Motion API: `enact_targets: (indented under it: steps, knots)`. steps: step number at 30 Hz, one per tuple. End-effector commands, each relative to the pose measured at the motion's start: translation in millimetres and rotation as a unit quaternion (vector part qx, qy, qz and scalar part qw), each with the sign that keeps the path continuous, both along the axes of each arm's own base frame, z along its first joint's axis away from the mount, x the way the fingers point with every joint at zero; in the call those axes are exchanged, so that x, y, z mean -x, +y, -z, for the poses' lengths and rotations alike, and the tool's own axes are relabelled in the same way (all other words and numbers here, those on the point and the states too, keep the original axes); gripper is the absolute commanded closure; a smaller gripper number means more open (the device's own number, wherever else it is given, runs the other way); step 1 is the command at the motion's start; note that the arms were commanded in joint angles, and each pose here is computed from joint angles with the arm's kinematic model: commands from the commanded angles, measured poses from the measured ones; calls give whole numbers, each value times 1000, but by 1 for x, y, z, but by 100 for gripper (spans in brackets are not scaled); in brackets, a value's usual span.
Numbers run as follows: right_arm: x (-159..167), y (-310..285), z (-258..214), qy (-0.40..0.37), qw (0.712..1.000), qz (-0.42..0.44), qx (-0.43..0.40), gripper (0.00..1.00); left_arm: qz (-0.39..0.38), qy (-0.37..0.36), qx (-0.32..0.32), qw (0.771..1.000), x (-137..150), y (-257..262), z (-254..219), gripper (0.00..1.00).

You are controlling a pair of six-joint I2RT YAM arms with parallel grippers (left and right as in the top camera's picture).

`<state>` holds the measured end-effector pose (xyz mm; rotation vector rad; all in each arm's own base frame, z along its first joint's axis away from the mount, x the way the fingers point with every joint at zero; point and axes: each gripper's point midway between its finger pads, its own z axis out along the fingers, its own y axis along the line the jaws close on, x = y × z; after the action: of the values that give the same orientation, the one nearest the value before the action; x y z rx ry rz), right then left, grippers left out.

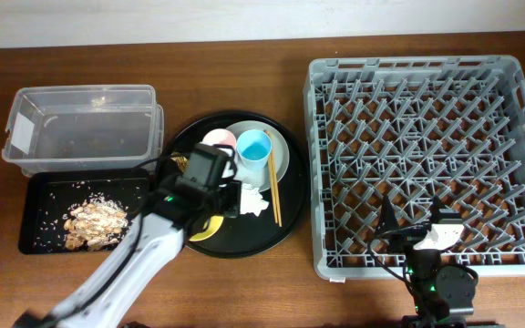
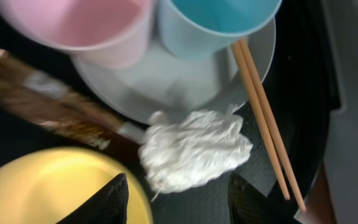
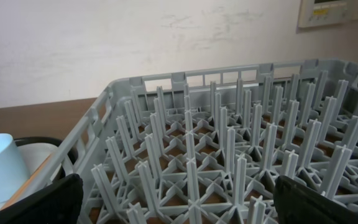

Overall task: Sort waste into correct bins and load items into the dishwasher rack
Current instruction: 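Grasp the crumpled white tissue with the left gripper, then drop the tissue into the clear plastic bin with the left gripper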

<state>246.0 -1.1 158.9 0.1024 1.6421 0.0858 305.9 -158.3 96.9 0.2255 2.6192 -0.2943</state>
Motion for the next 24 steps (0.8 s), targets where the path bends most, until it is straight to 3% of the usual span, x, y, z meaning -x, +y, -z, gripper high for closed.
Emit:
enact_targets:
  steps: [1,8,11,20,23,24]
  knots:
    - [0,-2,3,3,1000,4,3,2,56,21,-9,998,-1,-38,36,48]
    - [0,-2,3,3,1000,4,3,2,87,30,-69,993,11,-59,76,48]
    - [0,-2,3,3,1000,4,3,2,81,20,-93,992,9,-54,79,43]
    - [0,-2,3,3,1000,4,3,2,81,32,-104,991,8,-54,98,45]
    - [0,-2,3,3,1000,4,3,2,82,32,-102,991,8,-55,98,96]
    - [0,-2,3,3,1000,4,3,1,82,31,-102,991,8,-55,97,100]
